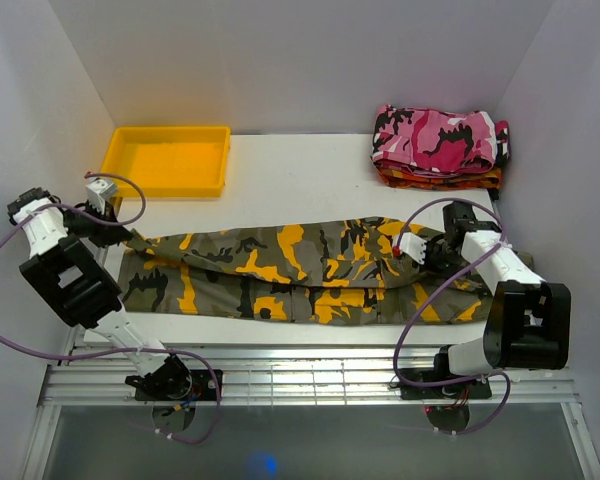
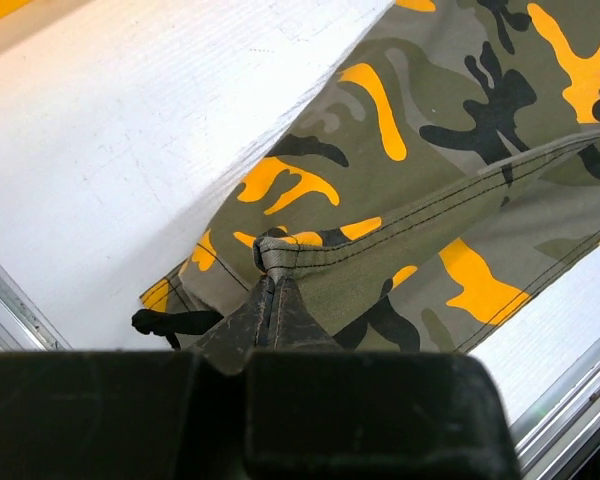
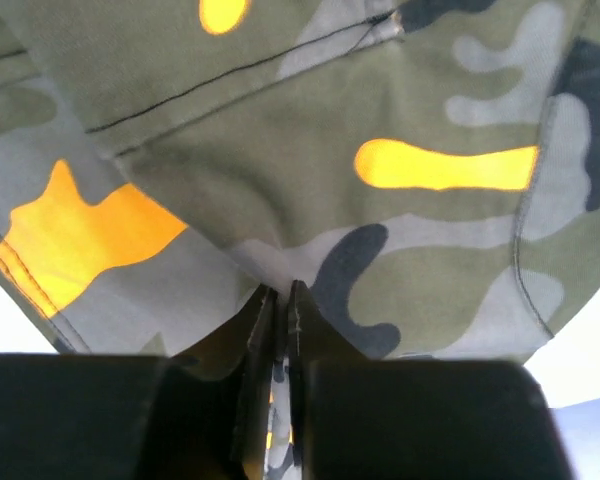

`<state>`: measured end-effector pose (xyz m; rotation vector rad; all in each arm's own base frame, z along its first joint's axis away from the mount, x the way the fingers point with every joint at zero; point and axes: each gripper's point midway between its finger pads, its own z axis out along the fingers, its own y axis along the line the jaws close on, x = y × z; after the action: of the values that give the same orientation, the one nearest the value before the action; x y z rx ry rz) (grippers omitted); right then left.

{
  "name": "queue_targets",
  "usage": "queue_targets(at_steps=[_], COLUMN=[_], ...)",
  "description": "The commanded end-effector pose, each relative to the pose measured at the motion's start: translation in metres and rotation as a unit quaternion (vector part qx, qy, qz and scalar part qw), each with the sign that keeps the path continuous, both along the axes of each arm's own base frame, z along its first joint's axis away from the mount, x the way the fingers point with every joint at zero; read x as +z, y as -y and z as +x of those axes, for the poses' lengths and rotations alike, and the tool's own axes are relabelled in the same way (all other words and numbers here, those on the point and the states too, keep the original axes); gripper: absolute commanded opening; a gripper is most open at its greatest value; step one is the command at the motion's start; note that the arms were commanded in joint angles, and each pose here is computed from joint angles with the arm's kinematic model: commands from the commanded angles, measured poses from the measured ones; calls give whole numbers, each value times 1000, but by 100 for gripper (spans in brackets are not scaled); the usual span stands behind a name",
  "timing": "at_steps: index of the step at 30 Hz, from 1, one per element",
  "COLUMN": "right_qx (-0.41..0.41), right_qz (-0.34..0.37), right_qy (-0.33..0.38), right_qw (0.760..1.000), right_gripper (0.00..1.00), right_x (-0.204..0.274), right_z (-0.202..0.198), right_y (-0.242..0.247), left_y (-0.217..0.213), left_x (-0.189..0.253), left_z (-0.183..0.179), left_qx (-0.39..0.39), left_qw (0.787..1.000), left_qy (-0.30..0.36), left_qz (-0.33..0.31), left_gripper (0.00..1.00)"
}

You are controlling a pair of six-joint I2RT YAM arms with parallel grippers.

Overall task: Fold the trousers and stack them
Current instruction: Fold the trousers

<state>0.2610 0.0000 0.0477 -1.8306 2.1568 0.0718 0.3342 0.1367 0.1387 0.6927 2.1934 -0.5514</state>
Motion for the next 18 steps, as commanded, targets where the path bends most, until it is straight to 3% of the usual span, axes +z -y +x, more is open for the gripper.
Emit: queue_targets(at_steps=[1, 11, 18], right_qx=[-20, -36, -49], right_qz=[-1, 12, 33], right_qy=[57, 114, 147], right_qw=[998, 993, 987], right_gripper=[8, 8, 8], right_x=[22, 75, 113], right_z=[34, 61, 74], right_y=[1, 7, 16], left_y=[-3, -30, -41], left_x=[21, 84, 123], left_z=[11, 49, 56], left_qx=[9, 44, 61], left_qw=[999, 991, 978], left_qy=[35, 125, 196], left_qz=[-15, 3, 37], left_gripper=[0, 0, 0])
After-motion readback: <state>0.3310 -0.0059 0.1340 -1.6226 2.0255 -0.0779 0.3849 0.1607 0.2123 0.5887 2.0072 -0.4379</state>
